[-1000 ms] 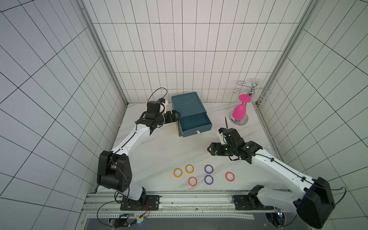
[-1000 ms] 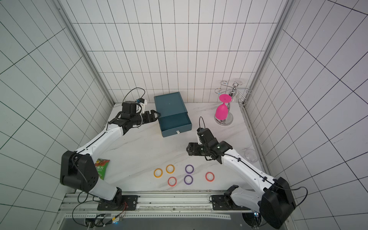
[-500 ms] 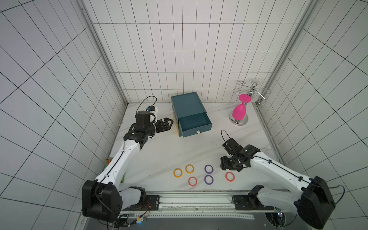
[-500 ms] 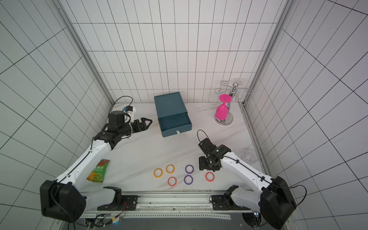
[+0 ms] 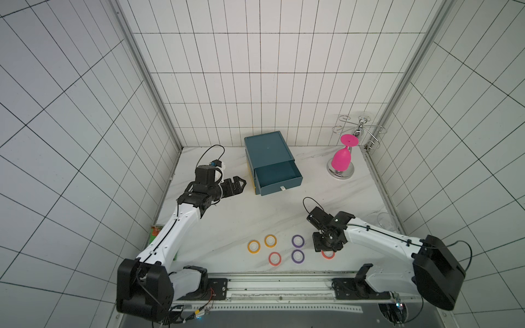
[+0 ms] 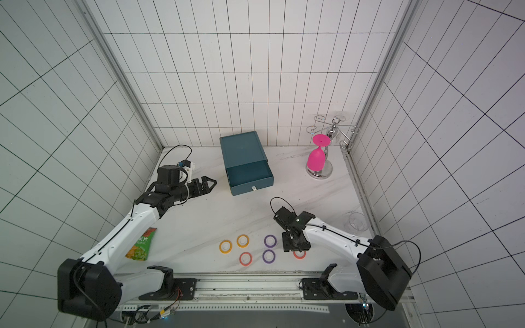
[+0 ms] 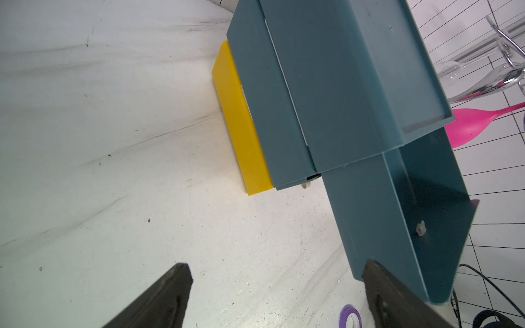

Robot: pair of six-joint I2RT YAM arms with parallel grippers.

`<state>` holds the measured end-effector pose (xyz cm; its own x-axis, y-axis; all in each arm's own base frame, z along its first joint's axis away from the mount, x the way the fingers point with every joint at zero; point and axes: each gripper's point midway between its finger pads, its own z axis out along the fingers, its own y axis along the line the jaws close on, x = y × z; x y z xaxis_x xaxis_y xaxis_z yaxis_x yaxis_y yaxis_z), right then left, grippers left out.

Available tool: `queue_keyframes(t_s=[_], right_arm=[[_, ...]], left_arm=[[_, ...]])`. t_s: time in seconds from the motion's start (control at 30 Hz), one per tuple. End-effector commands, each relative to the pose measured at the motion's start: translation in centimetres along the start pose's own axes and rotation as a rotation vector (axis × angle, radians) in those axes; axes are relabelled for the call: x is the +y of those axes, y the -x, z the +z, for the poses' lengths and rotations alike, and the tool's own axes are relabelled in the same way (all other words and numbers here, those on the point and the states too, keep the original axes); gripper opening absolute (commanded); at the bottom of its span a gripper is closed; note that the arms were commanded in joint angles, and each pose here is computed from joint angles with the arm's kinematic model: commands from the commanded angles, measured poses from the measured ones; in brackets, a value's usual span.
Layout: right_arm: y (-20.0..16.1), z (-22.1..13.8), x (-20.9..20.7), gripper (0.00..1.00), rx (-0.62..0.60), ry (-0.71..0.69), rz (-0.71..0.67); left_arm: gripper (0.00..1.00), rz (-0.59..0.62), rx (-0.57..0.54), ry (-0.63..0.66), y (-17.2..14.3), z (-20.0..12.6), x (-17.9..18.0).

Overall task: Place the transparent tape into the drawer according to color
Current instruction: Pick up the tape at the center of the board.

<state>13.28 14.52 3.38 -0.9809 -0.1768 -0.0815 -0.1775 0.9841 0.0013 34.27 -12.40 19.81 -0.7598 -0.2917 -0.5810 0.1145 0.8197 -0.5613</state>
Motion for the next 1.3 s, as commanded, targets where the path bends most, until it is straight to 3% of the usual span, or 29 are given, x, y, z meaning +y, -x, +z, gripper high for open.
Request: queue_keyframes(t_s=[0.0,0.27,0.9,1.27], right_arm=[[-0.6,0.5,-0.1,0.53,0.013,-0.011,0.015],[-1.5,1.2,-0.1,0.42,0.046,-0.01,0.012],[-3.2,1.9,-0.8,0.4,0.099,-0.044,0.018],[-3.1,2.7,-0.6,0.05,0.116,-0.073,-0.002]], left_arm=[[0.98,-0.006,0.007,0.0,-0.6,-0.4,0.2],[0.98,-0.007,0.004,-0.003,-0.5,-0.4,0.2],[0.98,-0.002,0.002,-0.013,-0.3,-0.5,-0.1],[0.98,-0.007,0.009,-0.004,-0.6,-0.6,0.3]])
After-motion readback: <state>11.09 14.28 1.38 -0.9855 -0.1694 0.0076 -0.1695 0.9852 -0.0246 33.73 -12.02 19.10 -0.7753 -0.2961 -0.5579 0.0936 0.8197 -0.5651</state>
